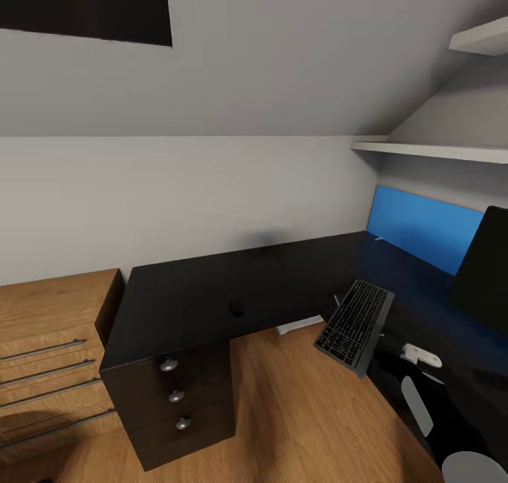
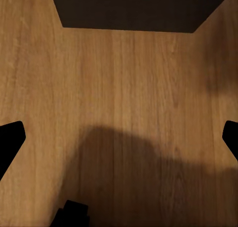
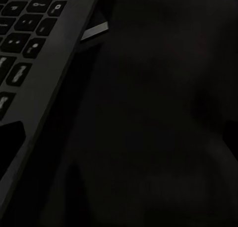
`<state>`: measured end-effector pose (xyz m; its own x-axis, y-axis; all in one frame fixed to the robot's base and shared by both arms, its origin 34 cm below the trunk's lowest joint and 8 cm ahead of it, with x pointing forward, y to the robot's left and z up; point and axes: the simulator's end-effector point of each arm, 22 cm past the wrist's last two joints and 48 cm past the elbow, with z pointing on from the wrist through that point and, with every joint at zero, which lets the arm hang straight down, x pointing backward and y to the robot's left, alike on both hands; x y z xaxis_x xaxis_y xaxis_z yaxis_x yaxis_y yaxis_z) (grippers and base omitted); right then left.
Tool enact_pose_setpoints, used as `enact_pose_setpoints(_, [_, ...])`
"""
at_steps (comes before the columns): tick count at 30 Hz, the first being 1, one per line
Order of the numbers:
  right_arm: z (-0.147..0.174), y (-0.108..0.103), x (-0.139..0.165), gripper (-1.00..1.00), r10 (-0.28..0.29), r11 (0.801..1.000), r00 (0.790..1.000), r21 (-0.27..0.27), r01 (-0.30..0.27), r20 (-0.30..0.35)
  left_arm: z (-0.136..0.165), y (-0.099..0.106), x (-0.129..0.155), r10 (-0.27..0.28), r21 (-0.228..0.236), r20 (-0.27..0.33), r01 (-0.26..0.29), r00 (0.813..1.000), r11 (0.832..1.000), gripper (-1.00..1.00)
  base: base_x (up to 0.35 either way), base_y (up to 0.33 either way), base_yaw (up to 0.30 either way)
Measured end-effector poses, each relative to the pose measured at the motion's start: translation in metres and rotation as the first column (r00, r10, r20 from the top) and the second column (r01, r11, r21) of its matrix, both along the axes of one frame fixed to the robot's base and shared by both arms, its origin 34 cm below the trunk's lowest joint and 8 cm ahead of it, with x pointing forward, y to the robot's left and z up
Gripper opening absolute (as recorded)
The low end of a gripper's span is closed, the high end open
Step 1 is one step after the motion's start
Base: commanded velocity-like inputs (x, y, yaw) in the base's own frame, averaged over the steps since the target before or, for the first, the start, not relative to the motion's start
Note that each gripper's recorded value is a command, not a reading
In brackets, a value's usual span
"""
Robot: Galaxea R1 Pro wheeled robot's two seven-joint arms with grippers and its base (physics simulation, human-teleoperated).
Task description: In the bedroom, organize the workspace by keeping the computer under the desk, ensuring the monitor is on the desk, placing the keyboard on the desk next to the monitor, placing the mouse on the desk next to the keyboard, moving the folder from the swivel chair onto the desk next to the mouse, stacking the notebook on top of the folder with the pen on top of the notebook, and positioning the swivel chair next to the desk.
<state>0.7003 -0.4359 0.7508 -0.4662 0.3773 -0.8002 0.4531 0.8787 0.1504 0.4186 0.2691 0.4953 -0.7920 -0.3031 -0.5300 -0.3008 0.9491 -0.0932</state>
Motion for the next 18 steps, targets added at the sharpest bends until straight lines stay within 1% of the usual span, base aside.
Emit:
enact_pose_setpoints(5, [0.005, 0.000, 0.003, 1.00, 0.002, 1.000, 1.000, 0.000, -0.002, 0.015, 0.000, 0.000, 0.000, 0.000, 0.000, 0.000, 0.000, 1.000, 1.000, 1.00, -0.003, -0.002, 0.000])
enact_pose_setpoints(8, [0.013, 0.001, 0.007, 1.00, 0.008, 1.000, 0.999, -0.002, -0.008, 0.037, 0.000, 0.000, 0.000, 0.000, 0.000, 0.001, 0.000, 1.000, 1.000, 1.00, -0.053, 0.000, 0.000])
enact_pose_setpoints(12, [0.019, 0.002, 0.010, 1.00, 0.013, 1.000, 0.999, -0.002, -0.013, 0.053, 0.000, -0.001, 0.000, 0.000, -0.001, 0.000, 0.000, 1.000, 1.000, 1.00, -0.217, 0.001, 0.000])
enact_pose_setpoints(18, [0.021, 0.003, 0.011, 1.00, 0.016, 1.000, 0.998, -0.001, -0.016, 0.058, 0.000, -0.001, 0.000, 0.000, -0.001, -0.001, 0.000, 1.000, 1.000, 1.00, -0.303, 0.068, 0.000])
